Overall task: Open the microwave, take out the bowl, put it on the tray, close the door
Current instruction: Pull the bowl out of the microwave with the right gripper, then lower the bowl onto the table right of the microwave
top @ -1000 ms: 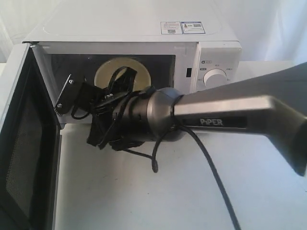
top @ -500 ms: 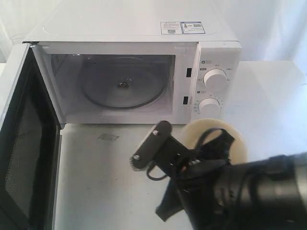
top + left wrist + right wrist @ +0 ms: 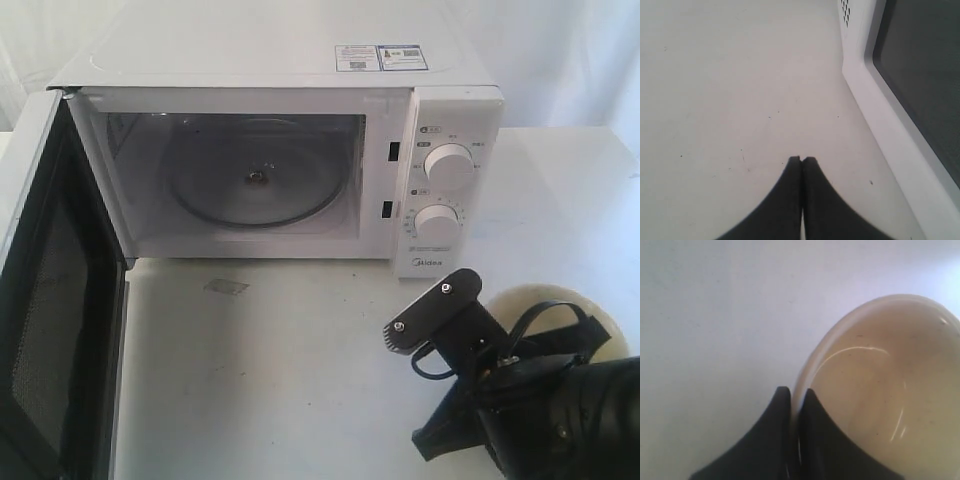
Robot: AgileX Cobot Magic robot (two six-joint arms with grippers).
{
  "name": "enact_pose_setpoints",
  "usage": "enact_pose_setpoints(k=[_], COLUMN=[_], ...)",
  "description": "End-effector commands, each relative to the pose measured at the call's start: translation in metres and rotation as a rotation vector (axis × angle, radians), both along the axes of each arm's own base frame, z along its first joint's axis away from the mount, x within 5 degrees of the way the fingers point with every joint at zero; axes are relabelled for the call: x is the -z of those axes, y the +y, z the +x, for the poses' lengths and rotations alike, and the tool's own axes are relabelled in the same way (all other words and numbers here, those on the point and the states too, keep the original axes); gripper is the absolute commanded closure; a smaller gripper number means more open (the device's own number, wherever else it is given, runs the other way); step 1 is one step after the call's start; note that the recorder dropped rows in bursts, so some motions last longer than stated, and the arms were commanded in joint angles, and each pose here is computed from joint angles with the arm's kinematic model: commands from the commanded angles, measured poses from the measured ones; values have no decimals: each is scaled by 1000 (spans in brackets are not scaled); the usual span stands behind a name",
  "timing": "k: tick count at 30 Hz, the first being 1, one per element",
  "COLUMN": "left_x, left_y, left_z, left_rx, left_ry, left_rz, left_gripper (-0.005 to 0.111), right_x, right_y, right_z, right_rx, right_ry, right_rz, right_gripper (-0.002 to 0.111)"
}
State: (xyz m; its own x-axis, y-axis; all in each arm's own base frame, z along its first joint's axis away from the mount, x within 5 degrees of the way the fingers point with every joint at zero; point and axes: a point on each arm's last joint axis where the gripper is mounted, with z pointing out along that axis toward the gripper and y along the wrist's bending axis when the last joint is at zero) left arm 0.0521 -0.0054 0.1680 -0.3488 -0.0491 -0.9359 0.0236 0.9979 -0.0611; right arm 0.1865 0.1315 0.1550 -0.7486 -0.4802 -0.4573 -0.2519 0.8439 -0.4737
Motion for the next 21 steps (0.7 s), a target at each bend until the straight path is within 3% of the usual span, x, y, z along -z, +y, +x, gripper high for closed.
enact_pose_setpoints(k=[1,16,21], left_x=[1,1,1], left_y=[-1,-1,-1], left_z=[0,0,0], left_rx=[6,6,6], left_ry=[-2,-2,-2], left_rz=[-12,-12,-12], left_gripper=[107,107,107], right_x=[1,-12,-12], right_y=[5,-2,-11], right_z=[10,34,34], right_rx=[-83,-1,71], right_ry=[23,-4,-10], right_rz=[168,237,172], right_gripper=[108,108,108])
